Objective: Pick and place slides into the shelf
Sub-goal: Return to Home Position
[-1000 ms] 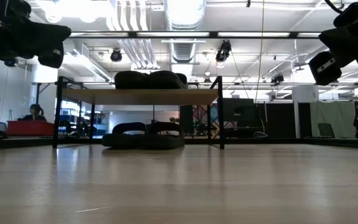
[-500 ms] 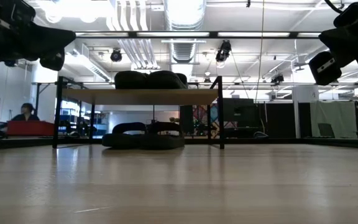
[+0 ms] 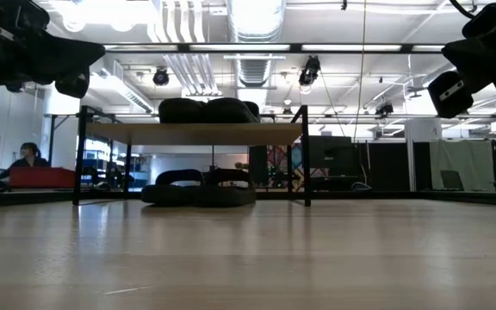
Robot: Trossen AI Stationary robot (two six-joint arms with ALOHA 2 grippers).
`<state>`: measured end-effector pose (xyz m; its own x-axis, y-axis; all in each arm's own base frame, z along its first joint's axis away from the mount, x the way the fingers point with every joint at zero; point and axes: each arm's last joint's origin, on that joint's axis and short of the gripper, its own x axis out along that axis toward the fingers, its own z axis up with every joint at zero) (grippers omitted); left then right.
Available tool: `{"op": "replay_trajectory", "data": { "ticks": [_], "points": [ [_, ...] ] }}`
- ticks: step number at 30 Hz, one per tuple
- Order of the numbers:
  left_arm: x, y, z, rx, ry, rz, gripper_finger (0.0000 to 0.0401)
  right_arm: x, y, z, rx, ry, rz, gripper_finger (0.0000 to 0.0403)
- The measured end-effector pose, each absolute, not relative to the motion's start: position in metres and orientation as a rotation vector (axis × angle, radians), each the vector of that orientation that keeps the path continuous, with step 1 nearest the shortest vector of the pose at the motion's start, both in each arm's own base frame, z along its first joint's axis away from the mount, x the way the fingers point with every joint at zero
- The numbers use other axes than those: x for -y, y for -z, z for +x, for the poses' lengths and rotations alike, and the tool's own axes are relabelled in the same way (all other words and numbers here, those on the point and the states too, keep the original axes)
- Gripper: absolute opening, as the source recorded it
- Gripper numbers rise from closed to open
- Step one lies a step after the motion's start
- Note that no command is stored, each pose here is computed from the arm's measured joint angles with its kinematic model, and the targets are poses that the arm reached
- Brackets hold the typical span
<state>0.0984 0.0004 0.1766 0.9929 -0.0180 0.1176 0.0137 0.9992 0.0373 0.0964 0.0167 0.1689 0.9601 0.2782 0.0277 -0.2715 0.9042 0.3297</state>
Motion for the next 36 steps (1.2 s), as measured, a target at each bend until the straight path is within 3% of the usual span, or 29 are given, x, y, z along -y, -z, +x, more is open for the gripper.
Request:
{"op": "replay_trajectory", "data": {
  "ticks": [31,36],
  "points": [
    [-0.0006,-0.1759,0.0997,0.107,0.011,0.035,0.0010,-0.0180,-0.1718,0.0950,-0.009,-0.342,0.376,0.0008],
    [-0.0006,-0.1758,0.0998,0.106,0.013,0.035,0.0010,-0.0162,-0.1675,0.0979,-0.007,-0.261,0.106,0.0008]
  ]
}}
